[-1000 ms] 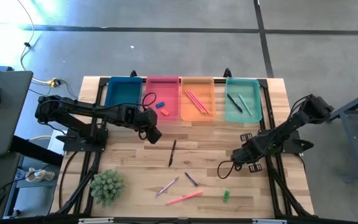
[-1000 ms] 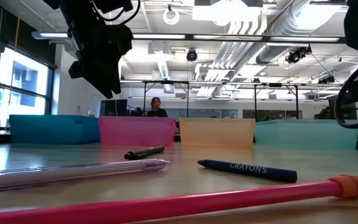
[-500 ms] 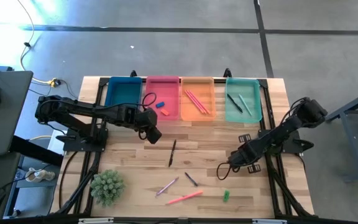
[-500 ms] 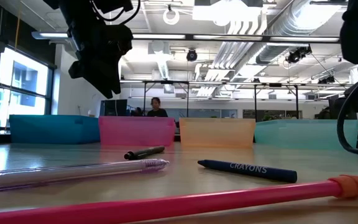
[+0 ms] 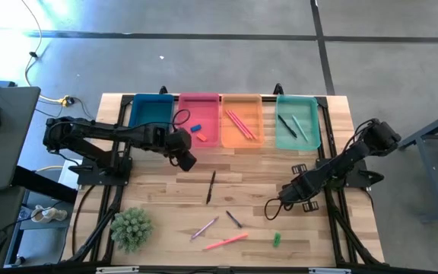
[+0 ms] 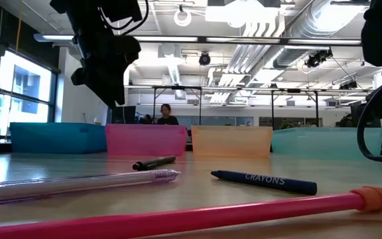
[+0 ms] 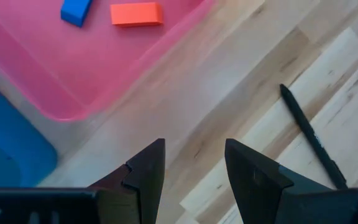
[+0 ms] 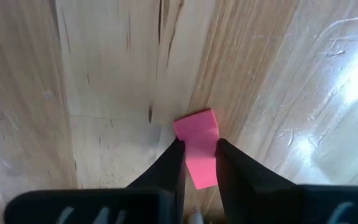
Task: Sort crayons/erasers/pens/pencils in bins
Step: Put the pink eraser into the pink bin
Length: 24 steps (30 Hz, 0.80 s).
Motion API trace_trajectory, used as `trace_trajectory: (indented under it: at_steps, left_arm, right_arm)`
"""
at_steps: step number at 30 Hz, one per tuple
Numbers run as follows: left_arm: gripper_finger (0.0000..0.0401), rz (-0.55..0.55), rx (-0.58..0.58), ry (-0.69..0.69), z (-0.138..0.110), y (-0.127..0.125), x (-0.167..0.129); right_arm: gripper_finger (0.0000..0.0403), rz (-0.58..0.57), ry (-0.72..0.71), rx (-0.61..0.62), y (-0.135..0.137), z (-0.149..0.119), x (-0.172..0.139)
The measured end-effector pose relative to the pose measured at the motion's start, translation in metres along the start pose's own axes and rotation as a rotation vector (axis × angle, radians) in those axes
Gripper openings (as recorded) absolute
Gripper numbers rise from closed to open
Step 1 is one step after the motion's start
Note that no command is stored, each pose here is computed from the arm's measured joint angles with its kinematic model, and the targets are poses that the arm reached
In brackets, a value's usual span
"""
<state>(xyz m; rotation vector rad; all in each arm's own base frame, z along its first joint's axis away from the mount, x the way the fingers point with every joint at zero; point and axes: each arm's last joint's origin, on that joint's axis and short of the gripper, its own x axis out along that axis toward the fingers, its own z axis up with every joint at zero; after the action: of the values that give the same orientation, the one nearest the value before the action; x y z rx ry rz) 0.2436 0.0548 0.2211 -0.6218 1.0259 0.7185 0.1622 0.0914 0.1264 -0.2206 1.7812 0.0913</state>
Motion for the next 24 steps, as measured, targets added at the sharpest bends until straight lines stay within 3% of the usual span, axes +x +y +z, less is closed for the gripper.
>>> trace_trajectory:
  at_steps: [5, 13, 24]
  left_arm:
    - [0.0154, 0.000, 0.022, 0.015, 0.007, 0.010, 0.002]
    - [0.0154, -0.016, 0.039, 0.036, 0.022, 0.032, 0.005]
    - [0.0154, 0.002, 0.094, 0.033, 0.037, 0.062, 0.008]
  right_arm:
    - [0.0053, 0.008, -0.009, 0.003, 0.002, 0.004, -0.006]
    - [0.0052, 0.064, -0.071, 0.104, 0.006, 0.014, -0.015]
    - [0.0052, 0.188, -0.312, 0.226, 0.003, 0.049, -0.048]
